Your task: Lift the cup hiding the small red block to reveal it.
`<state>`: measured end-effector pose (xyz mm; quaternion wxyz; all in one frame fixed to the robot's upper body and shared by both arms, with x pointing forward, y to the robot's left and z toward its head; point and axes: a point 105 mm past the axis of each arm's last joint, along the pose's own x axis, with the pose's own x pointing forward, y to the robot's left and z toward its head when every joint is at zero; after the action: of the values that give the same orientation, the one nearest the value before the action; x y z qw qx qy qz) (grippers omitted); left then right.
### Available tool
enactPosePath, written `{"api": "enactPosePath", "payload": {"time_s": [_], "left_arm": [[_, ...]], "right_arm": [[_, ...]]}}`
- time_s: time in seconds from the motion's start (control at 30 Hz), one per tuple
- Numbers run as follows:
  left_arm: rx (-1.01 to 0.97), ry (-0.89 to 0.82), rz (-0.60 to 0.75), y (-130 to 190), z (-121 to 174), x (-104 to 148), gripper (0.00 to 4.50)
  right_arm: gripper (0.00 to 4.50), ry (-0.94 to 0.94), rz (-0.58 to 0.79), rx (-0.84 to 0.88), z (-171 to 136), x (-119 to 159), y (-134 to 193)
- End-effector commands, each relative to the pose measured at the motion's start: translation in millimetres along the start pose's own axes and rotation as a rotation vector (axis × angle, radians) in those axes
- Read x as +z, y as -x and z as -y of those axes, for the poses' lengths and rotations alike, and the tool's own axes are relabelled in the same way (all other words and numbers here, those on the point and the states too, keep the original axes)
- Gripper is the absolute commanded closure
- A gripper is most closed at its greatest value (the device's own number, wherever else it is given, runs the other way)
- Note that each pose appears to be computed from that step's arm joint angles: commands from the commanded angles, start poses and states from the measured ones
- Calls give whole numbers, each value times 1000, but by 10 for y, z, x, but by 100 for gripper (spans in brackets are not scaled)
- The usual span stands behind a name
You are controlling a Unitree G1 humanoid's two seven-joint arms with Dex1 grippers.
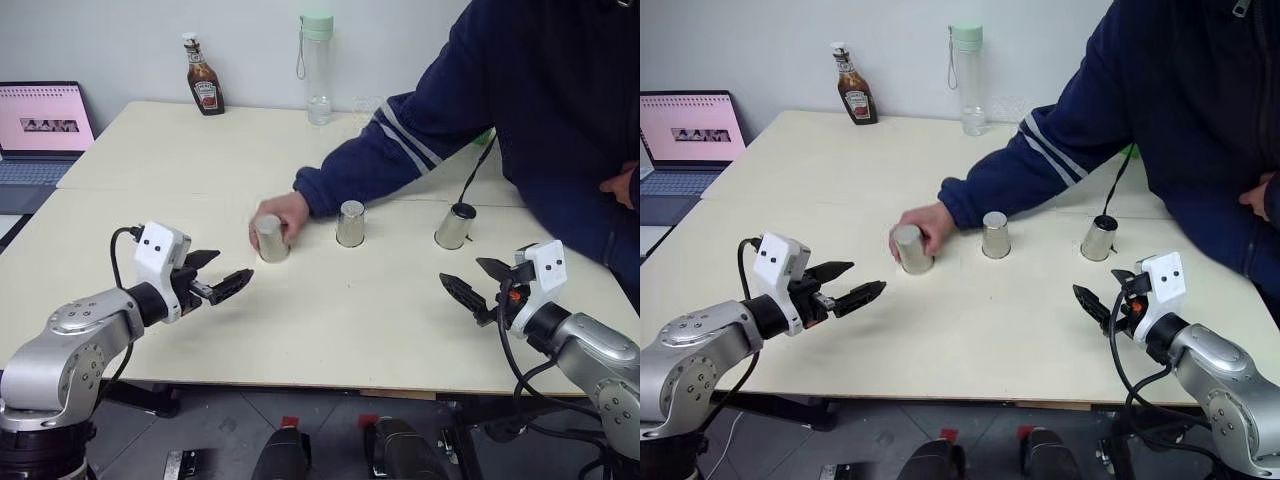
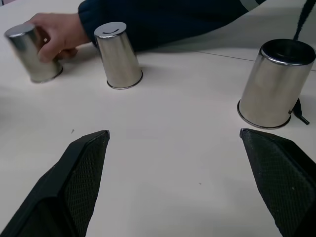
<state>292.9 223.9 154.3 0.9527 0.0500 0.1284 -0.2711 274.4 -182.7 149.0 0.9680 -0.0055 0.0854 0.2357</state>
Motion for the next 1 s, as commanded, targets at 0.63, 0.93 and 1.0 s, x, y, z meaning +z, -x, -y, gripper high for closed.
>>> {"api": "enactPosePath", "payload": {"time_s": [0.63,0.93,1.0], "left_arm": [[10,-43,32,8,-36,127,4],[17,-45,32,2,-54,126,4],[17,-45,34,5,-57,134,4]], "right_arm": [[0,28,55,-1,-28,142,-2],[0,33,57,4,-31,163,-17],[0,32,58,-2,-12,165,-5]]}}
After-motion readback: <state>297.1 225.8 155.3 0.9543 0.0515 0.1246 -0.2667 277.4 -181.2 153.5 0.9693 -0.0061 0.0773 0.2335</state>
